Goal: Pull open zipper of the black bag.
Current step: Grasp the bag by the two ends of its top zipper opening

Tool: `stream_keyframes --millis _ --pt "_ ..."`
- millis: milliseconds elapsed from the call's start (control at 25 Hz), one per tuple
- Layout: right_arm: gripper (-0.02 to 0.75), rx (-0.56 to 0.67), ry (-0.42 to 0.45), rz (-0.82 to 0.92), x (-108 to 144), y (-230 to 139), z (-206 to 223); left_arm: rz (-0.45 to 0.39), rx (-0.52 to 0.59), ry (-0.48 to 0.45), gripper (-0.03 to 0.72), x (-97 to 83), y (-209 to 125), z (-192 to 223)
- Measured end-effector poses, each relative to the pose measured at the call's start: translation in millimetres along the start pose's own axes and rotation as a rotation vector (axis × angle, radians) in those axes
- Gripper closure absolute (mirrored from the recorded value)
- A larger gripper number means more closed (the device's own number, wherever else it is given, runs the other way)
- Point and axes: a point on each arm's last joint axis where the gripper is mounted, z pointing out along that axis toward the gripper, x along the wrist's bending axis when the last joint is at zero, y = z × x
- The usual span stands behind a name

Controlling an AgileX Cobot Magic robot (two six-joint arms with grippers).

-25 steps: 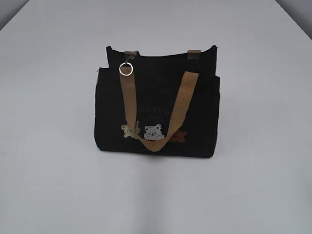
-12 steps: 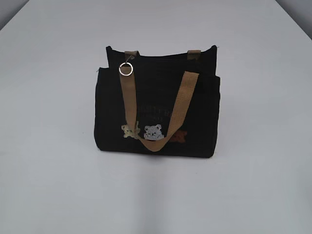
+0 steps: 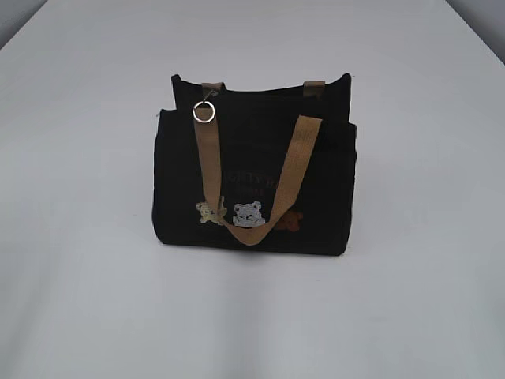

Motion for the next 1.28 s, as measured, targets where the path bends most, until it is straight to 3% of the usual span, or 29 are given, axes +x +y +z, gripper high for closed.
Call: stream_keyframes --millis 80,240,480,720,960,1040,1160,1200,1280 --pt "0.383 0.000 0.000 0.000 0.0 0.0 0.0 0.054 -0.066 -0.050 0.391 3.2 16.1 29.1" --pt "0.383 0.000 0.000 0.000 0.0 0.0 0.0 0.113 0.053 -0.152 0.309 14.9 16.2 109.1" --pt "0.383 0.000 0.000 0.000 0.0 0.0 0.0 0.388 0.198 -0.405 0.284 14.4 -26.1 218.7" --pt "0.383 0.000 0.000 0.000 0.0 0.0 0.0 0.421 0.295 -0.525 0.234 2.3 -54.3 287.6" --pt "0.383 0.000 0.004 -0.003 0.3 0.0 0.0 0.415 0.286 -0.582 0.224 -3.8 -57.1 333.5" --pt "0.383 0.001 0.034 -0.036 3.0 0.9 0.7 0.414 0.280 -0.616 0.286 -10.5 -59.1 341.8" --pt "0.391 0.023 0.186 -0.107 14.2 16.6 8.4 0.425 0.281 -0.655 0.583 -20.5 -62.0 343.5" --pt "0.391 0.019 0.244 -0.132 18.0 26.6 14.6 0.428 0.279 -0.661 0.622 -22.1 -61.8 343.4" --pt "0.391 -0.025 0.372 -0.114 26.2 50.5 30.4 0.429 0.279 -0.665 0.626 -23.2 -61.9 343.3"
